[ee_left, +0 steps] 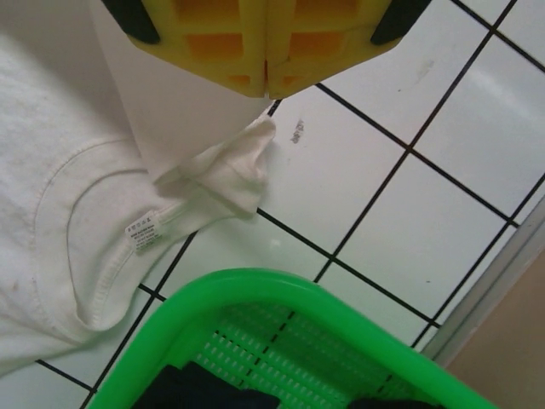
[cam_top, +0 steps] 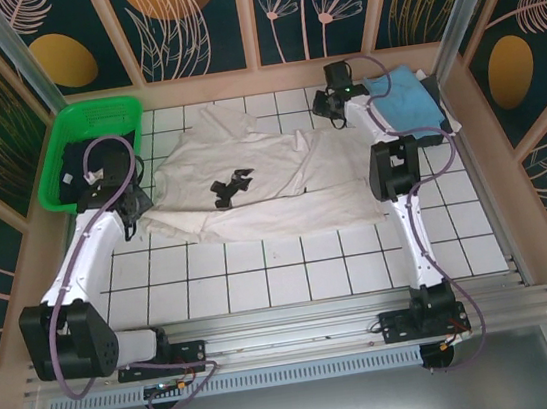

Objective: Fold and stack the t-shirts

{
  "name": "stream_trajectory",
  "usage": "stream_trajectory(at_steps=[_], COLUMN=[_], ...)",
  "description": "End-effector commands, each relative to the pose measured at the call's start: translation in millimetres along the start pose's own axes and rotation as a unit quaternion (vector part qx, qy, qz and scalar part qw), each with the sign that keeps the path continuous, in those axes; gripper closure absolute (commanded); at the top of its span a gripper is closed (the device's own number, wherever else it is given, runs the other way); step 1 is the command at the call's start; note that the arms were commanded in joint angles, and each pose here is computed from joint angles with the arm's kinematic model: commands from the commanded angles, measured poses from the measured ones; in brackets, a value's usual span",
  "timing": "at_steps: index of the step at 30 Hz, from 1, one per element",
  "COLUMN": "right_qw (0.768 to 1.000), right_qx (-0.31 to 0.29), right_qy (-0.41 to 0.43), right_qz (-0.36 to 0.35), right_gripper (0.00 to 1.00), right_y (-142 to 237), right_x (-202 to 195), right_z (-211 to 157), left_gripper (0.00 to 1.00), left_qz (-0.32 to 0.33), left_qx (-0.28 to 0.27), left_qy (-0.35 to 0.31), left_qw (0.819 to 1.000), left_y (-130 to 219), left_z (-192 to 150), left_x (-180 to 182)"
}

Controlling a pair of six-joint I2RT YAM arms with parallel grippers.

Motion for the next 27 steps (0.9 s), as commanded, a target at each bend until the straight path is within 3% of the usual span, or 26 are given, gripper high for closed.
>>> stream_trajectory(at_steps=[1,5,11,17,27], right_qw=[1.000,0.996,0.995,0.990,0.990], right_qx=[0.018,-0.008,-0.006,0.042,0.053], right_qy=[0.019,0.044,0.030,0.020,0.017], right_qz=[0.006,-0.083,-0.096,-0.135,-0.132], right_gripper=[0.74,0.72,0.69,0.69,0.72], right_y=[42,108,189,196,171], right_x=[19,-8,-68,-124,-129], right_z=[3,-12,-91,-156,-163], left_gripper=[1.00,1.00,1.00,1.00,1.00], left_qz=[0.006,-0.058,-0.085,-0.086,-0.095], left_qx=[-0.001,-0.010,0.000,-0.001,0.007], left_qy=[0.021,0.025,0.015,0.010,0.006], left_qw=[1.000,0.998,0.996,0.996,0.995], left_y=[10,6,-5,-8,-17], left_z=[-5,0,8,11,8], left_x=[9,-11,-27,-29,-36])
Point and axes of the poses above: each hand's point on the last joint's axis, 136 mm out from that joint toward the fingers, its own y axis back along the fingers, its own x axis along the line the jaws close on, z = x × y, the point moved 3 cm from there along y, back along the fingers, and after that the axes turned 15 degrees about -y, right-handed, at the moved point
